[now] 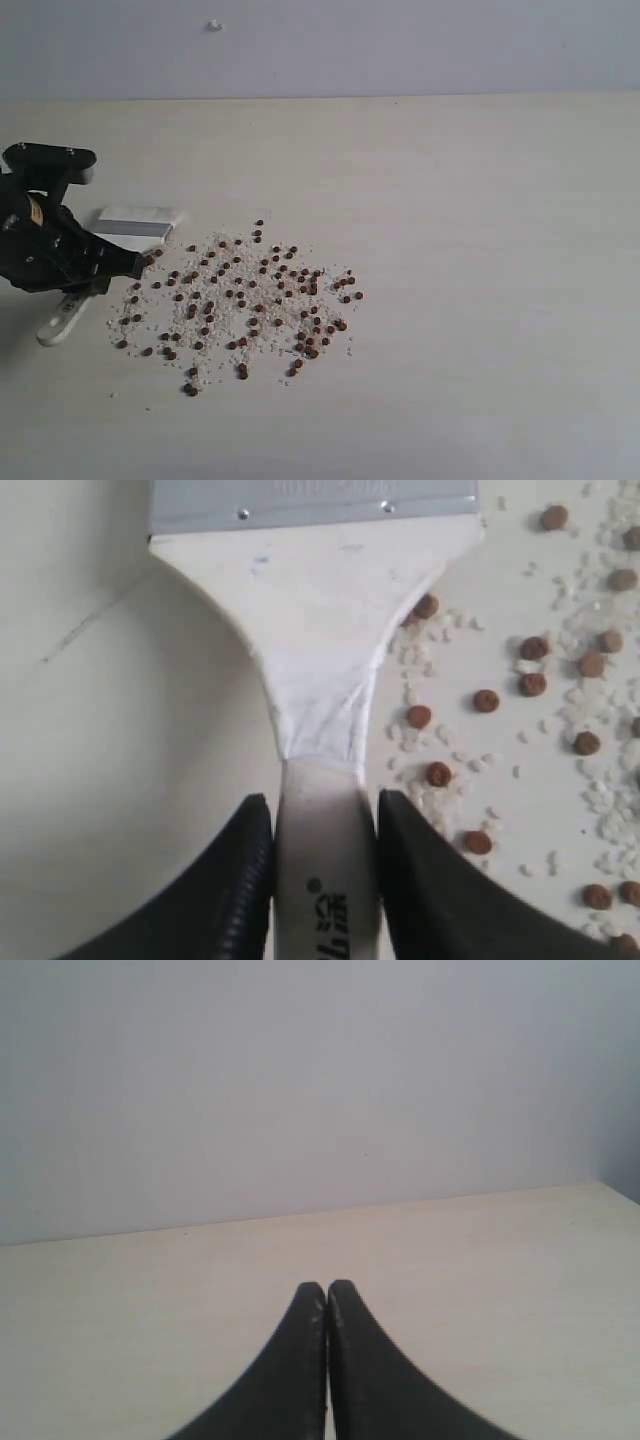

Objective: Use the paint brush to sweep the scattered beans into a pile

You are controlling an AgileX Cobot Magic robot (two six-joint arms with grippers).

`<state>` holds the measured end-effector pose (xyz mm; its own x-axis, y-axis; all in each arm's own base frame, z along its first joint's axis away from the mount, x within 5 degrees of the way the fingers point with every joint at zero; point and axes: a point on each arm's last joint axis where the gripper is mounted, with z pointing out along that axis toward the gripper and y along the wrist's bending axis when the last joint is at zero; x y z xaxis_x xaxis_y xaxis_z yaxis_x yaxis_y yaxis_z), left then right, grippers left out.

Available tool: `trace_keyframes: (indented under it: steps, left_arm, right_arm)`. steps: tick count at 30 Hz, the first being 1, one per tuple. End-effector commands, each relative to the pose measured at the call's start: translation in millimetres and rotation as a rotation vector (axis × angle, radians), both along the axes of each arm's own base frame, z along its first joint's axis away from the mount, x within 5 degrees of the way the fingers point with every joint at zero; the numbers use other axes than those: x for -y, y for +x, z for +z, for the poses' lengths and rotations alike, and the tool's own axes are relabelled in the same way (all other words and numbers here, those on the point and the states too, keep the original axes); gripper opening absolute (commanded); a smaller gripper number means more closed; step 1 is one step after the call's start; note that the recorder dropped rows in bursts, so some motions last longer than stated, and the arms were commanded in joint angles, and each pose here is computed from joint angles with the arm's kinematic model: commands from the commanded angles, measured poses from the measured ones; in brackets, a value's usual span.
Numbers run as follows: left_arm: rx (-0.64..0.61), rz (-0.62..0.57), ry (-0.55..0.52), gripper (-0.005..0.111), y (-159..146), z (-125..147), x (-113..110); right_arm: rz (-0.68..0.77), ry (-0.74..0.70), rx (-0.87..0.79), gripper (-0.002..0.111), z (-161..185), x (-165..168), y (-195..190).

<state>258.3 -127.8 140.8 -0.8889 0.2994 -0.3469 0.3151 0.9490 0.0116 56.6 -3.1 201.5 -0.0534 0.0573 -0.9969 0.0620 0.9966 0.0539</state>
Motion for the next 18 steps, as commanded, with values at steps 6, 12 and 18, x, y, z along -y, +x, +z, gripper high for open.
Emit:
trace_keyframes:
  steps: [6,12,18]
  left_arm:
    - [0.002,-0.038,0.038,0.000,12,20,3]
    - [0.041,-0.063,0.026,0.000,20,29,8]
    - [0.094,-0.068,-0.004,0.000,27,36,12]
  right_arm:
    - [0.002,0.000,0.012,0.000,0,0,0]
    - [0.002,0.000,0.012,0.000,0,0,0]
    - [-0.001,-0.023,0.049,0.000,3,0,0]
